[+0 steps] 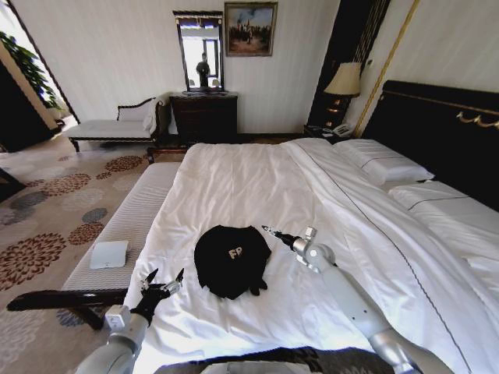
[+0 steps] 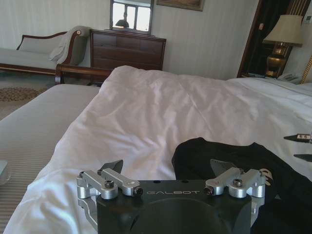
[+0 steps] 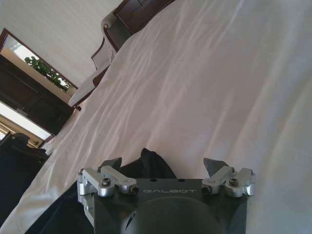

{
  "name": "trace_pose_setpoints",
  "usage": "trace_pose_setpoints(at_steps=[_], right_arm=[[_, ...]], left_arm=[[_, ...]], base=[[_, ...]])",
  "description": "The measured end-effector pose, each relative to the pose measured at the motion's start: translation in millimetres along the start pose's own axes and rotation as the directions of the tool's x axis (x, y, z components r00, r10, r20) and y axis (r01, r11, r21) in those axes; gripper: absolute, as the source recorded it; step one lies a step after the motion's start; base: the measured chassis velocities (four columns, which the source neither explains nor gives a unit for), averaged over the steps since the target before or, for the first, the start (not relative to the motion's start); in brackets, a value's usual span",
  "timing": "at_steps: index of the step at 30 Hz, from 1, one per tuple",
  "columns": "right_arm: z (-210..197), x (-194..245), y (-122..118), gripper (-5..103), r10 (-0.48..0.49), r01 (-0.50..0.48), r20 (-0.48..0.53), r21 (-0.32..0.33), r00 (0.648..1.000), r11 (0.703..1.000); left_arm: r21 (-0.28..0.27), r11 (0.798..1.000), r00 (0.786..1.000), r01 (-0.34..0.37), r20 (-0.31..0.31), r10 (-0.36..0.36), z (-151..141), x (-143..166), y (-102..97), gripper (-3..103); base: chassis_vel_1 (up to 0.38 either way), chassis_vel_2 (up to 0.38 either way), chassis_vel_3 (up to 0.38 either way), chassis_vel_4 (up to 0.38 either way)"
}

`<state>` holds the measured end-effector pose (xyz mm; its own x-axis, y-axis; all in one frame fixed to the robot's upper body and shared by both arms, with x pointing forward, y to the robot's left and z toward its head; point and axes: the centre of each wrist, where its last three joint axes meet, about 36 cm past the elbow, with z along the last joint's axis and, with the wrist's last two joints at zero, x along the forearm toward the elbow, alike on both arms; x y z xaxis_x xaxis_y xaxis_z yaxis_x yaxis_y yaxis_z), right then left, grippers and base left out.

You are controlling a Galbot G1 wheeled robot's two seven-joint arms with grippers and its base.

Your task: Fold the clothes on the bed.

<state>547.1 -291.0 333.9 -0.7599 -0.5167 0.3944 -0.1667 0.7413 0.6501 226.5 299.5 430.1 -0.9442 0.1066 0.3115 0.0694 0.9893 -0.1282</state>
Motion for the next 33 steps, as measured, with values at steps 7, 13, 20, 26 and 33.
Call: trace_pose_setpoints(at_steps=[7,13,20,26,33], right_arm=[[16.2,-4.2,-28.3,90,0.029,-0.030,-0.027,-0.036,0.999,0.999],[25.8,-3.1,-36.7,79,0.033,-0.035,-0.047,-0.041,0.998,0.999],[36.6,-1.9,-36.2,63,0.023,-0.026,-0.062,-0.045,0.998,0.999],[38.5,-8.4,-29.4,45,0.002,-0.005,-0.069,-0.042,0.998,0.999],[44.2,-18.3,-19.0,41,-0.023,0.020,-0.083,-0.034,0.996,0.999]], left_arm=[[0.012,1.000,1.000,0.014,0.010,-0.014,-1.7,3.2,-1.4,100],[0.019,1.000,1.000,0.020,0.014,-0.020,-2.8,6.5,-4.0,100],[0.019,1.000,1.000,0.022,0.018,-0.022,-4.6,10.2,-6.4,100],[0.019,0.999,0.999,0.026,0.025,-0.027,-7.4,12.0,-6.5,100],[0.021,0.999,0.999,0.029,0.033,-0.030,-9.3,11.8,-6.0,100]], base=[[0.000,0.000,0.000,0.000],[0.000,0.000,0.000,0.000],[0.000,0.000,0.000,0.000],[0.000,0.000,0.000,0.000],[0.000,0.000,0.000,0.000]])
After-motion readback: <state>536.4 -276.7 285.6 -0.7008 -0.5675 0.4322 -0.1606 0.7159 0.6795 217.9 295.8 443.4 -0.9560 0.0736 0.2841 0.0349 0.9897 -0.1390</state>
